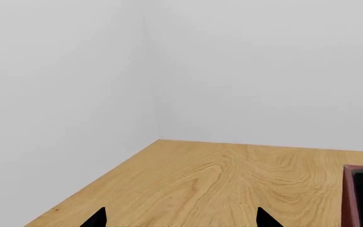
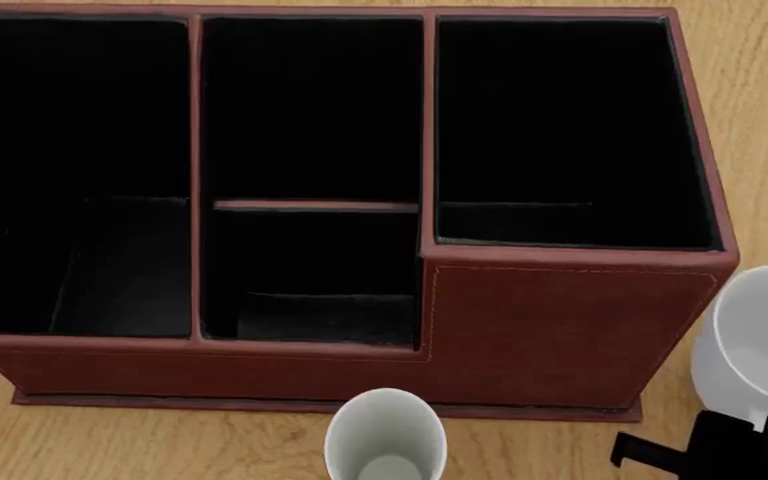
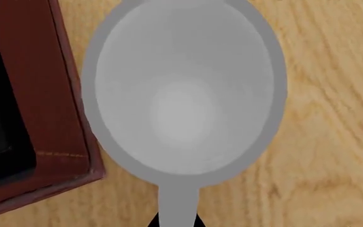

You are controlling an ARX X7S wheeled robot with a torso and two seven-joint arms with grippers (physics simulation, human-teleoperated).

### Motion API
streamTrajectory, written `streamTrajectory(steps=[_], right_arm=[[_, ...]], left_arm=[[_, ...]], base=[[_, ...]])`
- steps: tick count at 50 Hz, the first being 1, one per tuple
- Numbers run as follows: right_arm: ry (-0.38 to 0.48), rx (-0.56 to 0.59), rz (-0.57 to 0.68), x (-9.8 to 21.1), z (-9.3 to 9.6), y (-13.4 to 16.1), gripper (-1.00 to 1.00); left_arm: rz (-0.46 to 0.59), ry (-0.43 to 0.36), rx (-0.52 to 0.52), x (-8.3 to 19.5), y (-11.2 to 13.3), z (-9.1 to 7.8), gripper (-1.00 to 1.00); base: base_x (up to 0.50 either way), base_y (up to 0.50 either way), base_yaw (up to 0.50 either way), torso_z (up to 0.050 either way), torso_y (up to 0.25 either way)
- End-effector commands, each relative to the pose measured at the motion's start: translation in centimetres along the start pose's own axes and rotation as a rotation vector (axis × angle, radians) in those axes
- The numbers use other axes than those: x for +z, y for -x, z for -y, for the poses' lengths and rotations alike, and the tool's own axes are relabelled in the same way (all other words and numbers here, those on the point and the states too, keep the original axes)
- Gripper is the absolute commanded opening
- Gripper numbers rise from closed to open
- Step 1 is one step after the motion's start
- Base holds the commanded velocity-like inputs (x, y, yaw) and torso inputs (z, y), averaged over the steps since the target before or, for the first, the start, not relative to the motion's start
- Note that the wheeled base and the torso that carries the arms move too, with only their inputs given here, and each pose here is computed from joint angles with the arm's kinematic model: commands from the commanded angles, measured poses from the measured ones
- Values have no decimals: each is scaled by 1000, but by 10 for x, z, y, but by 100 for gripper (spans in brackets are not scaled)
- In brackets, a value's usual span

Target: Pick up the white mug and place it to the right of the caddy.

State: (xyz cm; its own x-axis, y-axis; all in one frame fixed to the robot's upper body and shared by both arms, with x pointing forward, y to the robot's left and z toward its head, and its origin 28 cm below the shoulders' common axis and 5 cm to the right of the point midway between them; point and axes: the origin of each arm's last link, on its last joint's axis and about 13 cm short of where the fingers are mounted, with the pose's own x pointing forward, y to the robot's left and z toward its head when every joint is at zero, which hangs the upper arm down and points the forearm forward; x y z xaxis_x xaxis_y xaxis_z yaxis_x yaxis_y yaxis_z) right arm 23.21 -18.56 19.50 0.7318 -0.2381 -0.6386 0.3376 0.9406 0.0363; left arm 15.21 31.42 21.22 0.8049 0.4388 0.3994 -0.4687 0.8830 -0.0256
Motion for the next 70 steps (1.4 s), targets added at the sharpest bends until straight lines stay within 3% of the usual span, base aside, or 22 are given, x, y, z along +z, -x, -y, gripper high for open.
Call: streamTrajectory(steps=[1, 33, 34, 59, 70], right_arm=[[14, -3, 18, -1, 0, -7, -100], [-6, 5, 7, -4, 3, -10, -100], [-8, 4, 7, -4, 3, -10, 100], [-43, 4, 16, -6, 7, -6, 100], [-46, -37, 96, -11, 14, 23, 100]], left_arm=[[-1, 0, 0, -1, 0, -1, 100], [-10, -3, -5, -3, 0, 3, 100], [-10, -4, -4, -3, 0, 3, 100], [-12, -2, -1, -3, 2, 2, 100], [-13, 2, -6, -3, 2, 3, 100]], base=[[0, 0, 3, 0, 0], [4, -1, 2, -1, -7], [0, 0, 3, 0, -12], [0, 0, 0, 0, 0], [0, 0, 0, 0, 0]])
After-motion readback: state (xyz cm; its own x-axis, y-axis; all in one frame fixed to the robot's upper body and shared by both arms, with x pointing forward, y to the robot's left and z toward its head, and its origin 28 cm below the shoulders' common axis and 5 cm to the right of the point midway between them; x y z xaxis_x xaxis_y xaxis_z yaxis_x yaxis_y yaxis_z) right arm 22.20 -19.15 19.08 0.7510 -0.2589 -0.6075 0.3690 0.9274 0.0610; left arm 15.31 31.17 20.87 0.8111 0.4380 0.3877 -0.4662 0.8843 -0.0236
